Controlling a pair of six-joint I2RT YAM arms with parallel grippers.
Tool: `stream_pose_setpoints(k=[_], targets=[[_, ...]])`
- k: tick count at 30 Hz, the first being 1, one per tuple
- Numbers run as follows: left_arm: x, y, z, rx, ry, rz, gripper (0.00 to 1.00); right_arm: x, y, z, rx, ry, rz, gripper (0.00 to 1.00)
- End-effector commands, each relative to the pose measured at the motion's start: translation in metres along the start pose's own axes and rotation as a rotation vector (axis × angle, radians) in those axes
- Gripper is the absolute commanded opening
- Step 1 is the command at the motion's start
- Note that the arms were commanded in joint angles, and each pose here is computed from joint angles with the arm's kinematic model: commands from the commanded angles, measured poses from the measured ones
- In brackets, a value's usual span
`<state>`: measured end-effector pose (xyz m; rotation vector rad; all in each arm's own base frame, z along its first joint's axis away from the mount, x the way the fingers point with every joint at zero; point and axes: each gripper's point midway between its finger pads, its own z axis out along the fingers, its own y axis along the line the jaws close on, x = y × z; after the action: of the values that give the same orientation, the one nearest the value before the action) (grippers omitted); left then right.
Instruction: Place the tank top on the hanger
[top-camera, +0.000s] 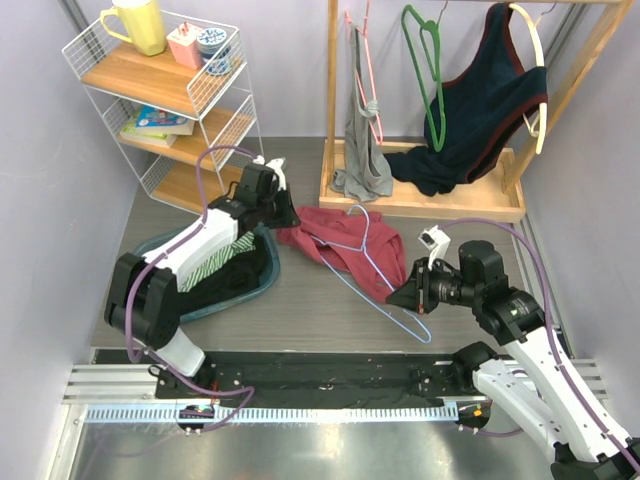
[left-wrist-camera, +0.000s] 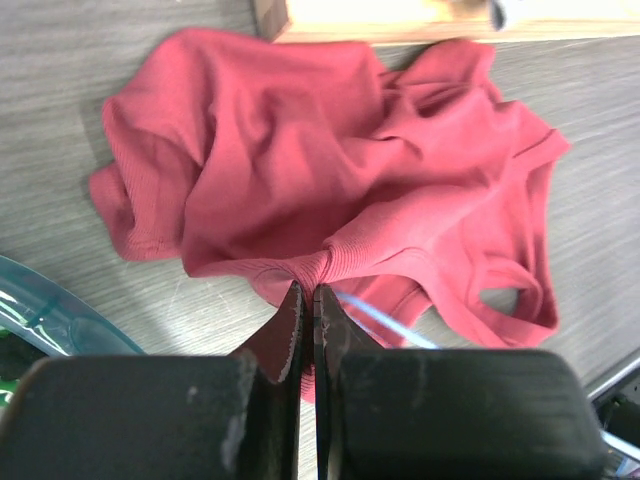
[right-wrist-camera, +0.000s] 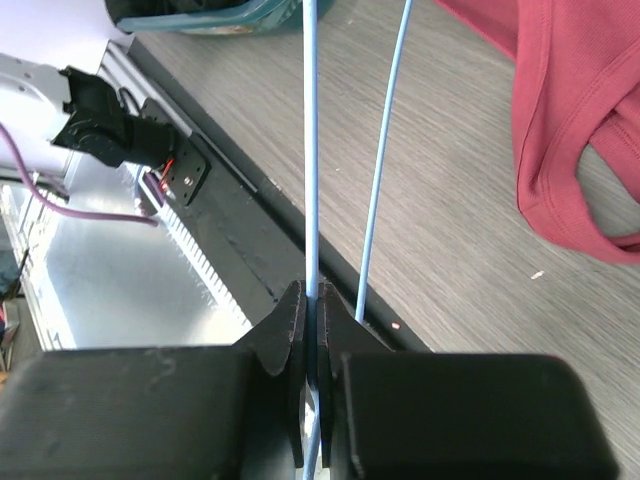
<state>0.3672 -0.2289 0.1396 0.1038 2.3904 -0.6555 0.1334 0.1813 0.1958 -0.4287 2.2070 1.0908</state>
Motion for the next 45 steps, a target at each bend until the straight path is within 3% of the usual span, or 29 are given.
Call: stream_pose_setpoints(k=[1, 11, 27, 33, 38, 45], targets=[[-0.025, -0.016, -0.019, 0.076, -0.086, 0.068, 0.0, -0.015, 0.023, -0.004, -0.094, -0.034, -0.058, 0.01], [-0.018, -0.062, -0.04, 0.338, -0.045, 0.116, 0.0, -0.021, 0.038, 0.0, -0.195, -0.073, -0.058, 0.01], [-0.017, -0.122, -0.099, 0.636, -0.009, -0.006, 0.0, -0.049, 0.034, 0.015, -0.214, -0.223, -0.088, 0.01], [-0.027, -0.153, -0.115, 0.756, -0.013, -0.02, 0.0, -0.045, 0.029, 0.023, -0.211, -0.222, -0.063, 0.01], [-0.043, -0.17, -0.138, 0.857, -0.114, -0.002, 0.0, -0.042, 0.027, 0.024, -0.207, -0.215, -0.061, 0.01], [-0.04, -0.137, -0.088, 0.824, -0.043, -0.113, 0.0, -0.044, 0.033, 0.019, -0.216, -0.23, -0.072, 0.01]])
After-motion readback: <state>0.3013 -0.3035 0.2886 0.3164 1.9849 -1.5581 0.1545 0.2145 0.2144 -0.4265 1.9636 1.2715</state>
